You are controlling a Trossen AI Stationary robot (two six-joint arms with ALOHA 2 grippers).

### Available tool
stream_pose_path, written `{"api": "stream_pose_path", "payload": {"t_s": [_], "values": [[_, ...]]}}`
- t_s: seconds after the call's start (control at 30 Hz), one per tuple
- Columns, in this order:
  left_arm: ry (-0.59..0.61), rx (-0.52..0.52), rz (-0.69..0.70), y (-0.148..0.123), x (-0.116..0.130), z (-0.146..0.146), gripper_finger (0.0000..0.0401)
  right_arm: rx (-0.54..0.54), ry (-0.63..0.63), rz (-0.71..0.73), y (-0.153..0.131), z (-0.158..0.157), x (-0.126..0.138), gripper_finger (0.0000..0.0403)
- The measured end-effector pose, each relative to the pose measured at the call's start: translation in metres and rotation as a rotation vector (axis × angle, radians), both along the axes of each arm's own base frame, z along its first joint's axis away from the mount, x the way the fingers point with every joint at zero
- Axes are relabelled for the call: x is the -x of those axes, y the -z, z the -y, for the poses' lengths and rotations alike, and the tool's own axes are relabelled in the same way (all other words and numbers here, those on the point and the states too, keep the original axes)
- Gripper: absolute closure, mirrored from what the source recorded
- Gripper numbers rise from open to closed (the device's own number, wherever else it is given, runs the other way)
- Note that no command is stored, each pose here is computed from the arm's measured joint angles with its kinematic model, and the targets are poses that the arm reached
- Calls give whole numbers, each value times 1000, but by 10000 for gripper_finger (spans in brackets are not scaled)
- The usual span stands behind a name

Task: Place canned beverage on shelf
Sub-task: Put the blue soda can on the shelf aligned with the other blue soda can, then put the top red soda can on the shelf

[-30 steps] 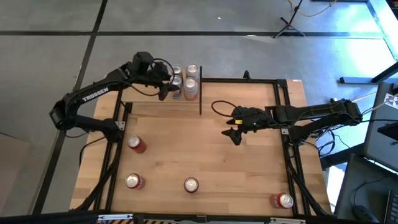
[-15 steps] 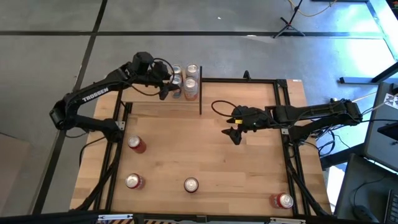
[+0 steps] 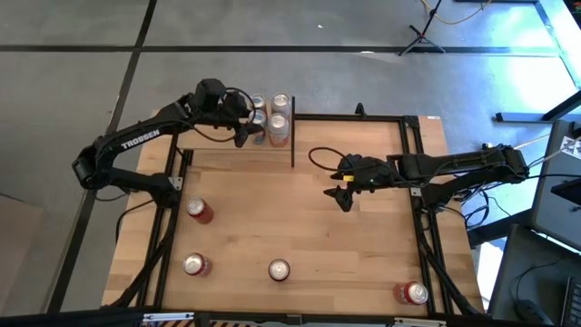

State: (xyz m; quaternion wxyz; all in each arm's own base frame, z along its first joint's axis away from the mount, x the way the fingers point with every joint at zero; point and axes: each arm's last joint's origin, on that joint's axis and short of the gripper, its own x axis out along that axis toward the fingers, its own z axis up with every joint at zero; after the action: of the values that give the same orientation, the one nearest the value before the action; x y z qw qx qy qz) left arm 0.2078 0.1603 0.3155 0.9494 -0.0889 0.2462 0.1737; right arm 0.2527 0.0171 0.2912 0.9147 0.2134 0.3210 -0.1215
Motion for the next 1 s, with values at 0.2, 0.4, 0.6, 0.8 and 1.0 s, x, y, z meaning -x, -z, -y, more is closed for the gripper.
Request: {"api": "stream_pose_path", "payload": {"t_s": [0.2, 0.4, 0.6, 0.8, 1.0], "values": [[-8, 1, -1, 0, 0, 0, 139, 0, 0, 0, 0, 0, 0, 112], [-12, -8, 7, -2, 2, 1, 131, 0, 0, 0, 0, 0, 0, 112], [-12, -31, 35, -11, 8, 6, 130, -1, 0, 0, 0, 0, 0, 112], [-16, -67, 75, -23, 18, 14, 130, -1, -1, 0, 0, 0, 0, 112], [-39, -130, 135, -41, 35, 27, 130, -2, -2, 0, 0, 0, 0, 112]]}}
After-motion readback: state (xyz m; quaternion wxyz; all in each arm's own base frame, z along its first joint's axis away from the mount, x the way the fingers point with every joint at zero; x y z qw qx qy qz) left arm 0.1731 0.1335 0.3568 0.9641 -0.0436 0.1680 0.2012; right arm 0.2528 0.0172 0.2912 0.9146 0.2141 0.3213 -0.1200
